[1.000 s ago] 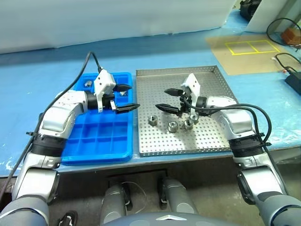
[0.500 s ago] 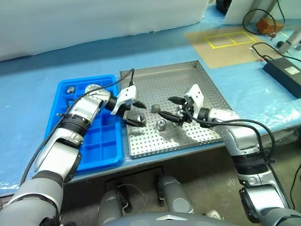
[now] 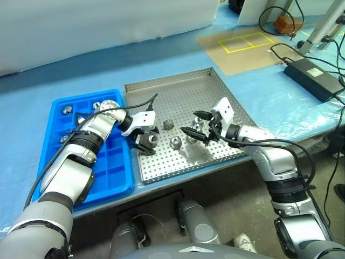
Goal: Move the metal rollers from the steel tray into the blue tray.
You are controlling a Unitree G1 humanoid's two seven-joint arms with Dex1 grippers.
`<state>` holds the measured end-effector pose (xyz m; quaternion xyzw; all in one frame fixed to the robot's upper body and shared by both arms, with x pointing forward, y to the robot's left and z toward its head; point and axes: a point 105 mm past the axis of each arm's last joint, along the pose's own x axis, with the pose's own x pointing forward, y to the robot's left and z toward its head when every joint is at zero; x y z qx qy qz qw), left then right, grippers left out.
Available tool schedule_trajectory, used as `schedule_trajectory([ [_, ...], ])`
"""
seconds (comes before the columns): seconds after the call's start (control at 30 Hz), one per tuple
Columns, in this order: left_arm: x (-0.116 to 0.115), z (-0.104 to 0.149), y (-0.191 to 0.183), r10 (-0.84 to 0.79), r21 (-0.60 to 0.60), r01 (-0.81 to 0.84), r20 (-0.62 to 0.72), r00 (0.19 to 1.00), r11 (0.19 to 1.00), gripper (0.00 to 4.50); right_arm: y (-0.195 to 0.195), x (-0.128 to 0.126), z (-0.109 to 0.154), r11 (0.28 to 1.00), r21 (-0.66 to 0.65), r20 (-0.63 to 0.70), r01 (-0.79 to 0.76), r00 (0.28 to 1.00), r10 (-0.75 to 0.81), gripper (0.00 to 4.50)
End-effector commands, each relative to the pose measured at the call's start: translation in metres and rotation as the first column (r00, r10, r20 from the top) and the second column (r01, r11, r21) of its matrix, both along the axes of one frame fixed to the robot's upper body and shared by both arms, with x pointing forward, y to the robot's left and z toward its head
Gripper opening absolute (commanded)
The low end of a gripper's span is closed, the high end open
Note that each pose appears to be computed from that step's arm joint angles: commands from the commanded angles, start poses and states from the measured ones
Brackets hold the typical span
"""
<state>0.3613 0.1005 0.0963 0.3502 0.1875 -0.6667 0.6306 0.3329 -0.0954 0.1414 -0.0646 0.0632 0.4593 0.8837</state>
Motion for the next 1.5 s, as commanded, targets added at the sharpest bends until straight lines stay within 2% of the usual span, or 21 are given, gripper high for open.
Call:
schedule_trajectory([
  [0.03, -0.005, -0.012, 0.007, 0.004, 0.039, -0.002, -0.031, 1.0, 0.999, 4.5, 0.002, -0.001, 0.012, 1.0, 0.029, 0.04, -0.008, 0.999, 0.007, 4.47],
  [0.1, -0.008, -0.013, 0.008, -0.022, 0.036, 0.023, -0.028, 0.999, 0.999, 4.5, 0.003, -0.001, 0.011, 1.0, 0.03, 0.039, -0.007, 0.999, 0.006, 4.47],
  [0.2, -0.018, -0.017, 0.014, -0.063, 0.047, 0.067, -0.071, 0.995, 0.997, 3.89, 0.004, -0.001, 0.011, 0.999, 0.03, 0.037, -0.011, 0.999, 0.009, 4.5],
  [0.3, -0.014, -0.023, 0.015, -0.016, 0.062, 0.018, -0.041, 0.999, 0.998, 2.93, 0.006, 0.0, 0.011, 0.999, 0.032, 0.036, -0.015, 0.999, 0.014, 4.5],
  [0.37, -0.015, -0.025, 0.016, -0.008, 0.066, 0.012, -0.051, 0.999, 0.998, 2.93, 0.006, 0.001, 0.011, 0.999, 0.033, 0.036, -0.016, 0.999, 0.015, 4.5],
  [0.5, -0.018, -0.023, 0.017, -0.013, 0.057, 0.016, -0.057, 0.998, 0.998, 2.09, 0.008, 0.004, 0.015, 0.998, 0.058, 0.037, -0.016, 0.999, 0.014, 4.5],
  [0.6, -0.02, -0.021, 0.017, -0.03, 0.047, 0.032, -0.052, 0.998, 0.998, 2.09, 0.009, 0.006, 0.014, 0.999, 0.052, 0.041, -0.018, 0.999, 0.016, 4.5],
  [0.63, -0.021, -0.02, 0.017, -0.033, 0.04, 0.035, -0.041, 0.999, 0.999, 1.83, 0.01, 0.007, 0.015, 0.998, 0.053, 0.042, -0.019, 0.999, 0.017, 4.5],
  [0.67, -0.019, -0.019, 0.017, -0.023, 0.033, 0.024, -0.022, 1.0, 0.999, 1.76, 0.011, 0.008, 0.015, 0.998, 0.056, 0.043, -0.021, 0.999, 0.018, 4.5],
  [0.73, -0.011, -0.014, 0.014, 0.038, -0.002, -0.038, 0.008, 0.999, 0.999, 1.75, 0.013, 0.008, 0.016, 0.998, 0.057, 0.045, -0.027, 0.999, 0.024, 4.5],
  [0.87, -0.017, 0.003, 0.012, 0.053, -0.083, -0.05, 0.04, 0.998, 0.995, 1.75, 0.017, 0.009, 0.013, 0.997, 0.052, 0.04, -0.05, 0.998, 0.048, 4.5],
  [1.0, -0.031, 0.031, 0.019, 0.041, -0.109, -0.017, 0.219, 0.975, 0.994, 1.75, 0.024, 0.013, 0.017, 0.995, 0.063, 0.047, -0.08, 0.996, 0.078, 4.5],
  [1.13, -0.044, 0.072, 0.024, 0.158, -0.262, -0.078, 0.298, 0.942, 0.962, 1.75, 0.031, 0.015, 0.02, 0.99, 0.077, 0.047, -0.116, 0.993, 0.113, 4.5],
  [1.27, -0.036, 0.104, 0.061, 0.477, -0.444, -0.297, 0.376, 0.795, 0.845, 1.75, 0.034, 0.029, 0.032, 0.988, 0.076, 0.081, -0.132, 0.989, 0.126, 4.5],
  [1.4, -0.037, 0.109, 0.095, 0.694, -0.542, -0.47, 0.343, 0.633, 0.696, 1.75, 0.047, 0.027, 0.04, 0.974, 0.095, 0.092, -0.206, 0.976, 0.198, 4.5],
  [1.5, -0.041, 0.11, 0.122, 0.829, -0.619, -0.567, 0.289, 0.478, 0.543, 1.75, 0.063, 0.023, 0.044, 0.958, 0.104, 0.095, -0.266, 0.962, 0.256, 4.5],
])
